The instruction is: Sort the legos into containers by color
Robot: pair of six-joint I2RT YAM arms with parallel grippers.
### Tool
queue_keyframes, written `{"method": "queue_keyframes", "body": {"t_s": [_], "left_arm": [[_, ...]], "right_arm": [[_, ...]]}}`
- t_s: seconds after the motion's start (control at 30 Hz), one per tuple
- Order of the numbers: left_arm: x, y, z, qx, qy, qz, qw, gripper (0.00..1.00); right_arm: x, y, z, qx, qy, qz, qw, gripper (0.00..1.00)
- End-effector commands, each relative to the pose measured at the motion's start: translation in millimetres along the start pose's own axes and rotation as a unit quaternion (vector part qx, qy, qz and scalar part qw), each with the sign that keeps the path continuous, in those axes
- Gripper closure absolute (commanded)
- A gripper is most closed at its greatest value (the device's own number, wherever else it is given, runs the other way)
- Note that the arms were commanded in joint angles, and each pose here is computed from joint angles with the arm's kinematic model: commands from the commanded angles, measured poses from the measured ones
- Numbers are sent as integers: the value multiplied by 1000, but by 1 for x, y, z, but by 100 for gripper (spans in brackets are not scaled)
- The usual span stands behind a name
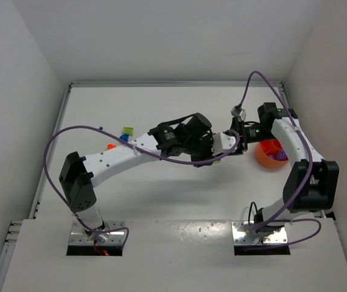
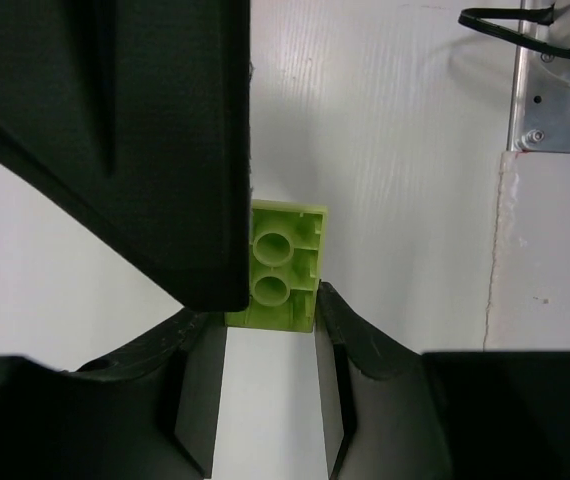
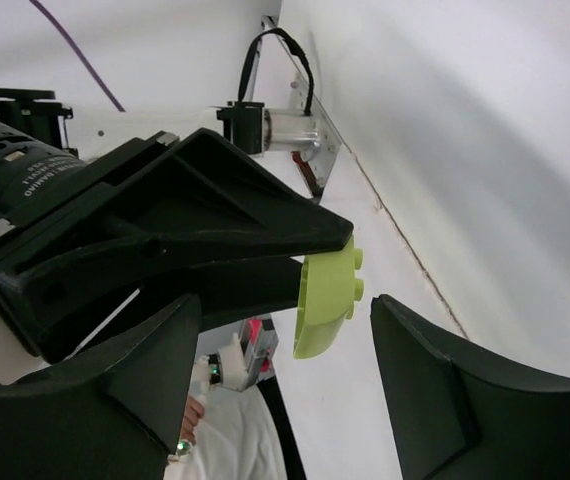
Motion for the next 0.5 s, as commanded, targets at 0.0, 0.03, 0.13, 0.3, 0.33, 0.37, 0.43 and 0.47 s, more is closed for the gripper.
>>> {"method": "queue_keyframes", "body": {"t_s": [0.0,0.03,0.13,0.3,0.33,0.37,0.43,0.47], "left_arm": [[1,10,20,-36,-3,29,999,85],[1,10,20,-36,-3,29,999,85],[5,12,25,-46,-5,52,998,85],[6,12,27,-51,4,58,997,86],[6,12,28,-55,3,59,997,86],[6,12,28,-55,3,59,997,86],[5,16,30,-60,2,60,996,83],[5,16,30,-61,1,55,997,80]], "right_arm": [[7,-4,2,2,25,-6,1000,32],[3,-4,1,5,26,-17,1000,34],[-4,-7,-3,17,17,-38,999,43],[-4,-12,-7,32,12,-46,998,58],[-4,-14,-8,38,14,-48,998,62],[-7,-15,-7,39,13,-48,998,75],[-7,-15,-5,38,19,-54,998,86],[-9,-15,-4,40,19,-53,998,93]]}}
Point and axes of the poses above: each gripper's point midway between its finger pads, its own y axis back along the fingers, its own x axis along the line the jaws close on, z = x × y, the point moved 9 cm from there along y, back along the fingers, and after that the axes turned 11 degrees about y, right-handed, at the moved point
